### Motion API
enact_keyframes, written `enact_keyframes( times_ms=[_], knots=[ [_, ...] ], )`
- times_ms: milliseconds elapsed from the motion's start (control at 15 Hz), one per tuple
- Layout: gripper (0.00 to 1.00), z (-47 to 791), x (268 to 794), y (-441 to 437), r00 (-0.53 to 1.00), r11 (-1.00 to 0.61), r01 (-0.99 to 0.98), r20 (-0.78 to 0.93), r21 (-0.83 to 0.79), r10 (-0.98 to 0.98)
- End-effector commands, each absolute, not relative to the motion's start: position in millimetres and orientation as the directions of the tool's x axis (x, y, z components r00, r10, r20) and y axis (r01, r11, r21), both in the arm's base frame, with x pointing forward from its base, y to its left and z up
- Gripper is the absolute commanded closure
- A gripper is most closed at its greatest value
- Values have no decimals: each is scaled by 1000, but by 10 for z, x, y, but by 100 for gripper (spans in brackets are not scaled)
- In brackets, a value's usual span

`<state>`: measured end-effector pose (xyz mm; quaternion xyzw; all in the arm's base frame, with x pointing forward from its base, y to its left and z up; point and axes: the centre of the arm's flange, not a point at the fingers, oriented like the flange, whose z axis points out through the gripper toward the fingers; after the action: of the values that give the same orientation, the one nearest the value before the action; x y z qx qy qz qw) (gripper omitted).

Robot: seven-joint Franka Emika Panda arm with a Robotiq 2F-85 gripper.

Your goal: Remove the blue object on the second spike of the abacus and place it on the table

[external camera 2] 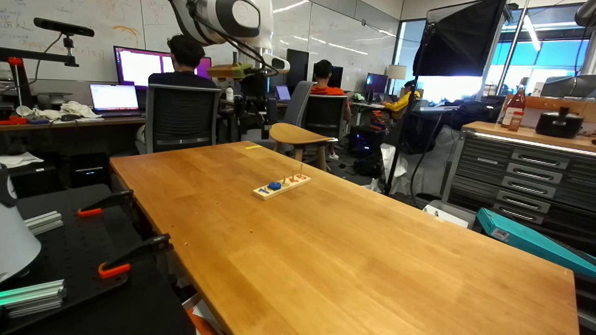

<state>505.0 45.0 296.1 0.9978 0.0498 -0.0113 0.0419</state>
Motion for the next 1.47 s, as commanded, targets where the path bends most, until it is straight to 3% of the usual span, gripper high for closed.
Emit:
enact_keyframes(
  times_ms=[0, 533, 1267, 1333, 1400],
  knots=[
    [0, 2523, 5538, 562, 996, -989, 88, -2, 120, 88],
    [0, 1932, 6069, 427, 998, -994, 53, 24, 93, 55],
    [0, 1427, 5915, 428, 999, -998, 11, -40, 56, 8],
    [25, 1400, 5907, 431, 999, -998, 14, -38, 59, 12],
    [26, 1382, 5900, 439, 999, -998, 15, -35, 55, 13]
  ],
)
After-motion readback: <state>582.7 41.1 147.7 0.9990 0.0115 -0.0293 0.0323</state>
